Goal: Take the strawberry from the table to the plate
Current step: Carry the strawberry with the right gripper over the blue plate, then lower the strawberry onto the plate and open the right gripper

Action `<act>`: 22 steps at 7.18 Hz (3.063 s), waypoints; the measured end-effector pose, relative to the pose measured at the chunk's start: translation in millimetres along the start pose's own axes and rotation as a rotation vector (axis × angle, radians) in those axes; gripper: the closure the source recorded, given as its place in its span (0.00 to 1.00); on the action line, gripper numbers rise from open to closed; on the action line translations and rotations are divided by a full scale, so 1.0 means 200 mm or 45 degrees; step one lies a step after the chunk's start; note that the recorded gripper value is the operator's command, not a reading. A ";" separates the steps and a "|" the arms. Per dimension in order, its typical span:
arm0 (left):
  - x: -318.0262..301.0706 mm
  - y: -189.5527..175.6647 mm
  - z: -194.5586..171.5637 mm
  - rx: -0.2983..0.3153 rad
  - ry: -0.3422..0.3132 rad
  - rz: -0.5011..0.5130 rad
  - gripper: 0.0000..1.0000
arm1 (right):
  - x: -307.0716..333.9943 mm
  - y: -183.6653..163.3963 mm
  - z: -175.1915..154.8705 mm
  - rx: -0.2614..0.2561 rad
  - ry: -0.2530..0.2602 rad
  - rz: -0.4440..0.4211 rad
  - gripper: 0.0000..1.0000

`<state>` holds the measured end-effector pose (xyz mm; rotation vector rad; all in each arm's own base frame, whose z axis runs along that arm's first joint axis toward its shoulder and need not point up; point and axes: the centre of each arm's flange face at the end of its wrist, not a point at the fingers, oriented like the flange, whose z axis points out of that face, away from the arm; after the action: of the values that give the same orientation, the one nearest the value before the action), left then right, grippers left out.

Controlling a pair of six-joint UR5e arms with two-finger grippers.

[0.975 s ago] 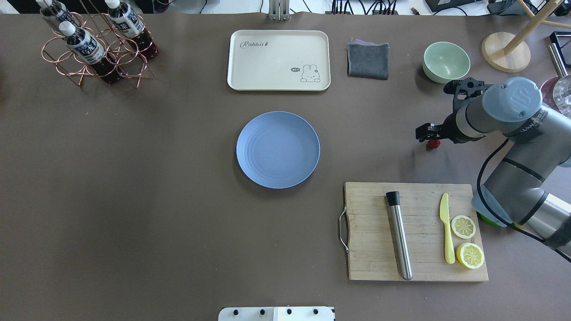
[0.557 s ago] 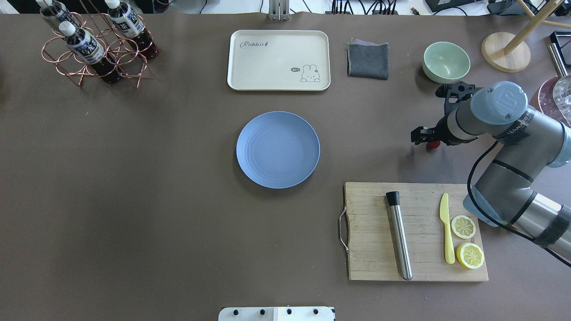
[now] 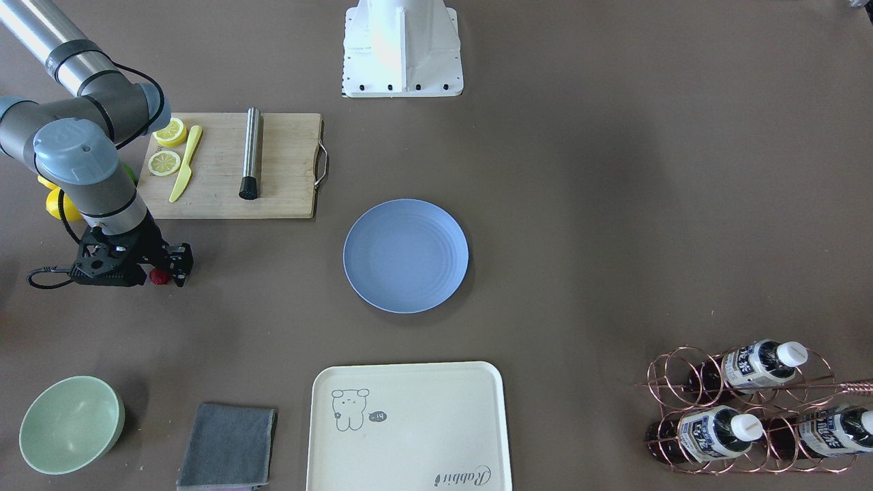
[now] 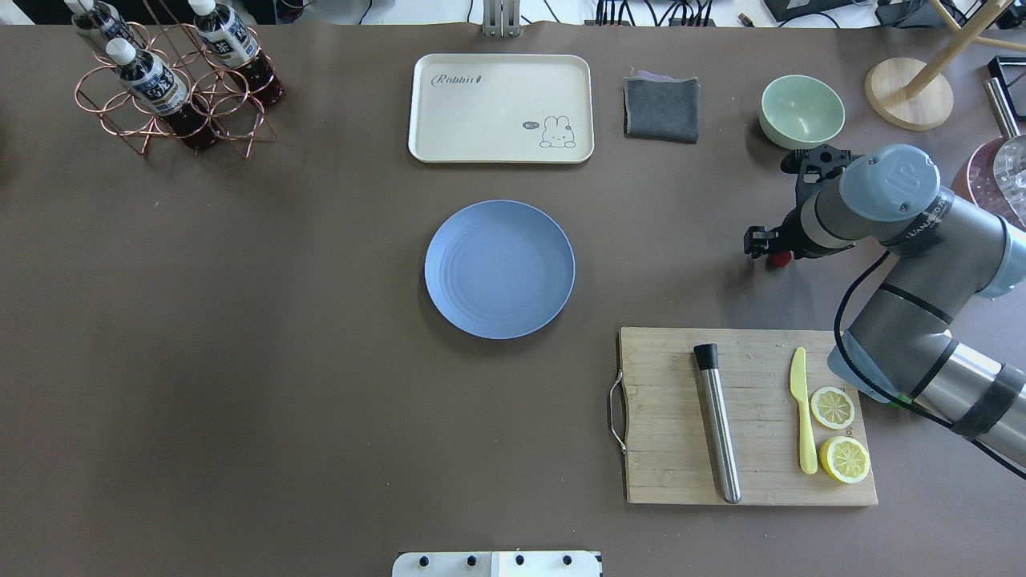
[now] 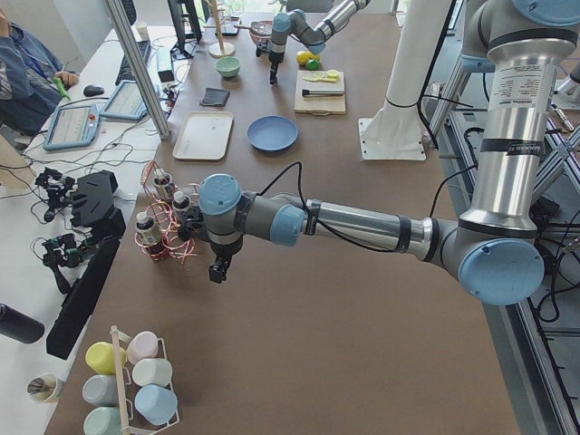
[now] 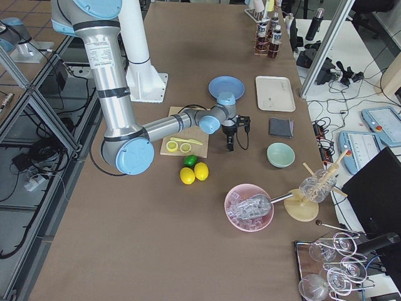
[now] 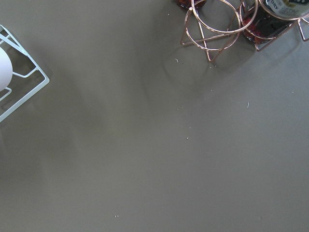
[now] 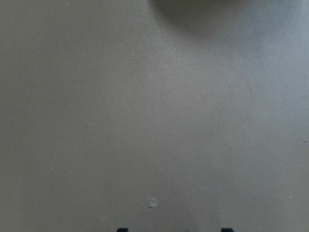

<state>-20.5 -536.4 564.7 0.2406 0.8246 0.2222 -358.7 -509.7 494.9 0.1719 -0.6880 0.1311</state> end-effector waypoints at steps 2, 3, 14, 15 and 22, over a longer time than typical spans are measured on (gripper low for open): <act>0.00 0.00 0.00 0.004 0.000 0.004 0.02 | 0.01 0.00 0.00 -0.001 0.001 0.005 0.92; 0.01 -0.01 0.00 0.005 0.000 0.006 0.02 | 0.00 0.00 0.00 0.001 -0.001 0.009 1.00; -0.02 0.01 0.02 -0.010 0.008 -0.012 0.02 | -1.58 0.14 -0.56 0.153 -0.230 0.467 1.00; -0.01 0.02 0.02 -0.011 0.029 -0.015 0.02 | -1.71 0.22 -0.46 0.179 -0.205 0.476 1.00; -0.01 0.05 0.04 -0.018 0.079 -0.027 0.02 | -1.92 0.46 -0.24 0.215 -0.229 0.463 1.00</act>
<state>-17.0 -528.2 574.7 0.2125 0.8866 0.2165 -638.5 -435.1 223.2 0.2211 -0.8836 0.5279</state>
